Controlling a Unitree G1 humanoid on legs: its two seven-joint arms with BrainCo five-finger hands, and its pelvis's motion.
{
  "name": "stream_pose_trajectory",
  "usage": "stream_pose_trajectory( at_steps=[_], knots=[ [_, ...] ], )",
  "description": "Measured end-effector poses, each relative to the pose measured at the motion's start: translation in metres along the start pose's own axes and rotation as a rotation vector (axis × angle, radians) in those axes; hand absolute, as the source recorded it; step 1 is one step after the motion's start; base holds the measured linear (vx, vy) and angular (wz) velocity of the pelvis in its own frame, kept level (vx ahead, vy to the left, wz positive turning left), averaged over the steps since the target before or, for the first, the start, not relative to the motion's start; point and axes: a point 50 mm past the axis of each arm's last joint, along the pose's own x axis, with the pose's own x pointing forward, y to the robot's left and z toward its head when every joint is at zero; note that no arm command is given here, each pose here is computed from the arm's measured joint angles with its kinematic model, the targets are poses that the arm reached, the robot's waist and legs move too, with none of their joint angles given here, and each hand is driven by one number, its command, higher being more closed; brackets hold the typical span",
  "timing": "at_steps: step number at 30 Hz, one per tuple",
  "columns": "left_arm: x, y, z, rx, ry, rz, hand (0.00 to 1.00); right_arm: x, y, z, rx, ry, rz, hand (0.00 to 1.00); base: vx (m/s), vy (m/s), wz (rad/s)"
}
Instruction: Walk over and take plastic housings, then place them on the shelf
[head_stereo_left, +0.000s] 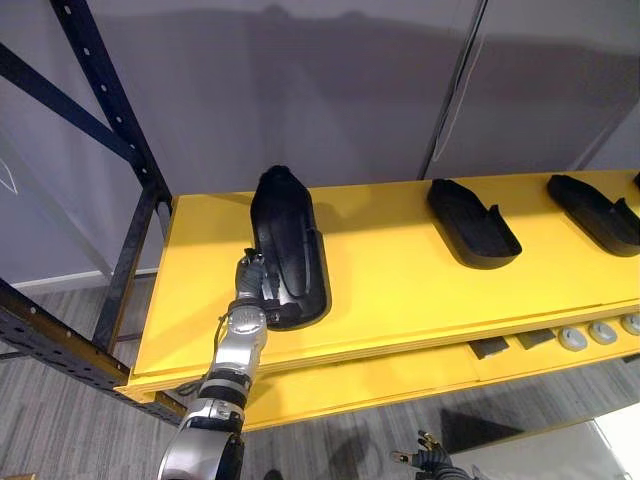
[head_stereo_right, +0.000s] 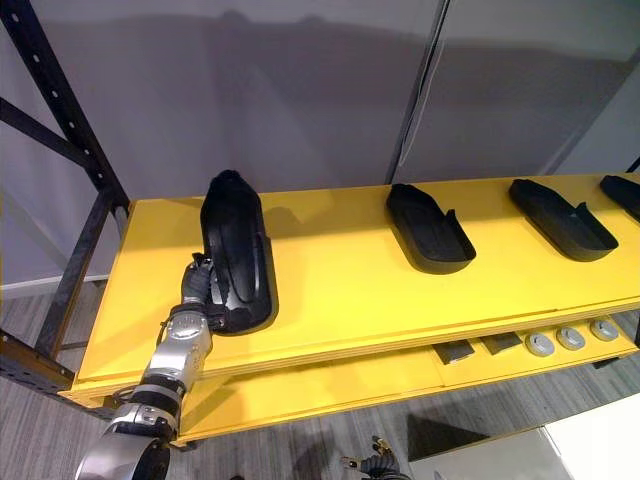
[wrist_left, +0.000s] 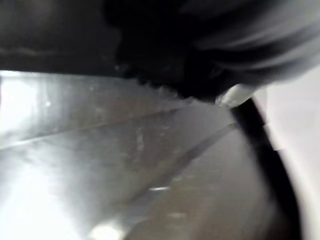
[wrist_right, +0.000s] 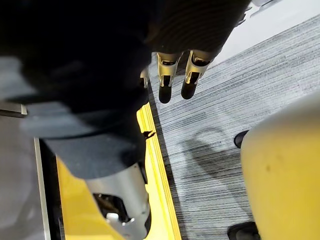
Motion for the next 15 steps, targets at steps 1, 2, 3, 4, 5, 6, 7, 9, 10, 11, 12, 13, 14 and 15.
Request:
stream_pose_trajectory(
  at_steps=[1, 2, 3, 4, 5, 6, 7, 9, 10, 11, 12, 13, 14, 15],
  knots=[
    [0.001, 0.0, 0.0, 0.002, 0.002, 0.001, 0.0, 0.0, 0.0, 0.0, 0.0, 0.0, 0.0, 0.0, 0.0, 0.0, 0.0],
    [0.001, -0.001, 0.002, 0.001, 0.001, 0.005, 0.0, 0.0, 0.0, 0.0, 0.001, 0.0, 0.001, 0.0, 0.0, 0.0, 0.0],
    [0.002, -0.001, 0.003, -0.001, -0.001, 0.009, 0.0, 0.0, 0.0, 0.0, 0.001, 0.0, 0.001, 0.0, 0.0, 0.0, 0.0],
    [0.002, -0.001, 0.004, -0.002, -0.003, 0.01, 0.0, 0.0, 0.0, 0.0, 0.001, 0.0, 0.001, 0.0, 0.0, 0.0, 0.0],
    [0.003, -0.001, 0.005, -0.006, -0.005, 0.015, 0.0, 0.0, 0.0, 0.0, 0.001, 0.0, 0.001, 0.0, 0.04, 0.004, 0.0],
    [0.003, 0.0, 0.006, -0.017, -0.008, 0.023, 0.0, 0.0, 0.0, 0.0, 0.001, 0.0, 0.001, 0.0, 0.04, 0.002, 0.0],
    [0.004, 0.0, 0.007, -0.021, -0.009, 0.028, 0.0, 0.0, 0.001, 0.0, 0.001, 0.0, 0.001, 0.0, 0.05, -0.001, 0.01],
    [0.006, 0.002, 0.012, -0.035, -0.018, 0.05, 0.0, 0.0, 0.001, 0.0, 0.001, 0.001, 0.004, 0.0, 0.04, -0.007, 0.01],
    [0.006, 0.002, 0.013, -0.036, -0.02, 0.052, 0.0, 0.0, 0.001, 0.0, 0.001, 0.002, 0.004, 0.0, 0.04, -0.014, 0.01],
    [0.007, 0.002, 0.014, -0.043, -0.021, 0.054, 0.0, 0.001, 0.001, 0.0, 0.001, 0.003, 0.004, 0.0, 0.0, 0.0, 0.0],
    [0.007, 0.002, 0.014, -0.048, -0.02, 0.054, 0.0, 0.001, 0.001, 0.0, 0.0, 0.004, 0.004, 0.0, 0.0, 0.0, 0.0],
    [0.007, 0.001, 0.015, -0.056, -0.019, 0.055, 0.0, 0.001, 0.001, 0.0, 0.0, 0.005, 0.004, 0.0, 0.0, 0.0, 0.0],
    [0.007, 0.001, 0.015, -0.058, -0.018, 0.055, 0.0, 0.001, 0.001, 0.0, 0.0, 0.005, 0.005, 0.0, 0.0, 0.0, 0.0],
    [0.007, 0.0, 0.015, -0.058, -0.018, 0.054, 0.0, 0.001, 0.001, 0.0, 0.0, 0.005, 0.005, 0.0, 0.0, 0.0, 0.0]
  ],
)
